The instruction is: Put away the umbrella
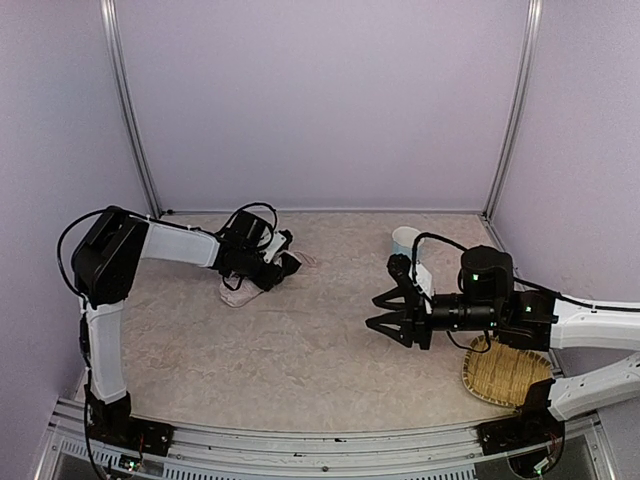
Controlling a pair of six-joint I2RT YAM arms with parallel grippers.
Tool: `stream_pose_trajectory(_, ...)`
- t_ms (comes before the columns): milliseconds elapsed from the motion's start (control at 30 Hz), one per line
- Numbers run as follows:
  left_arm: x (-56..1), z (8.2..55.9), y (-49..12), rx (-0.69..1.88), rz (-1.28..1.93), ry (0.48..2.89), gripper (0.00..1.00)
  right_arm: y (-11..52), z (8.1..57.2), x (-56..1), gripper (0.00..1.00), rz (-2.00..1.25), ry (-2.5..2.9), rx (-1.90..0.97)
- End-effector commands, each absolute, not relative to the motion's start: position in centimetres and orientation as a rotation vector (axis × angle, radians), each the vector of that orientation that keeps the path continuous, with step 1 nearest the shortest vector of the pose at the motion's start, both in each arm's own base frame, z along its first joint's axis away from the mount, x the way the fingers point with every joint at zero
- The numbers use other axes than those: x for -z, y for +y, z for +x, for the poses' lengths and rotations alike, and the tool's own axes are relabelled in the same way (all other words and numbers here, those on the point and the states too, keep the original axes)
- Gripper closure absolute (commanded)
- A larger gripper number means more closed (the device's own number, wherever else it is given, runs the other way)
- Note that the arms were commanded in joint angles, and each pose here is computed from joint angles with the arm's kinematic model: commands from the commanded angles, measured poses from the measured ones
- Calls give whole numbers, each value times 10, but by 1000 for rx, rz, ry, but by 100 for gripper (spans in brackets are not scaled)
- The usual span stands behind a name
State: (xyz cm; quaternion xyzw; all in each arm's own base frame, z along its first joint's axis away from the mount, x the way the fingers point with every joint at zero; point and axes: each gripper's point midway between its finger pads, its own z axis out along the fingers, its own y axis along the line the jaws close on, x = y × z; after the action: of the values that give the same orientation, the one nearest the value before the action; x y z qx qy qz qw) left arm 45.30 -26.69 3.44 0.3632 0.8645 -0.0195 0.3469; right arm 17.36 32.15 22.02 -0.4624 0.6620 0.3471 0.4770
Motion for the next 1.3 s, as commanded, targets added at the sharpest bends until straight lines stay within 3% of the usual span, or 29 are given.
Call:
stream_pose_trajectory(0,-41,453,-270,435,747,2364,45,316,175,-223,52,-1120,1615,-839)
stream_pose_trajectory(67,-40,460,-260,463,661,2389,44,316,175,-223,52,-1118,1614,-838)
stream_pose_trajectory(300,-38,459,-256,372,647,2368,21,309,188,-219,49,-1060,1674,-775)
stream_pose_trajectory(367,-55,461,-258,362,632,2310,2,301,202,-210,47,-1015,1746,-732)
stream_pose_trajectory(600,-147,465,-252,356,547,2090,1,231,271,-201,41,-681,1915,-600)
stream_pose_trajectory(767,-206,464,-211,340,406,1975,1,138,315,-193,34,-357,1962,-477)
stream_pose_trajectory(1000,-193,464,-89,211,-16,2004,1,24,336,-172,14,86,1929,-365)
stream_pose_trajectory(1267,-166,441,-5,34,-277,1985,1,-9,346,-147,12,270,1935,-278)
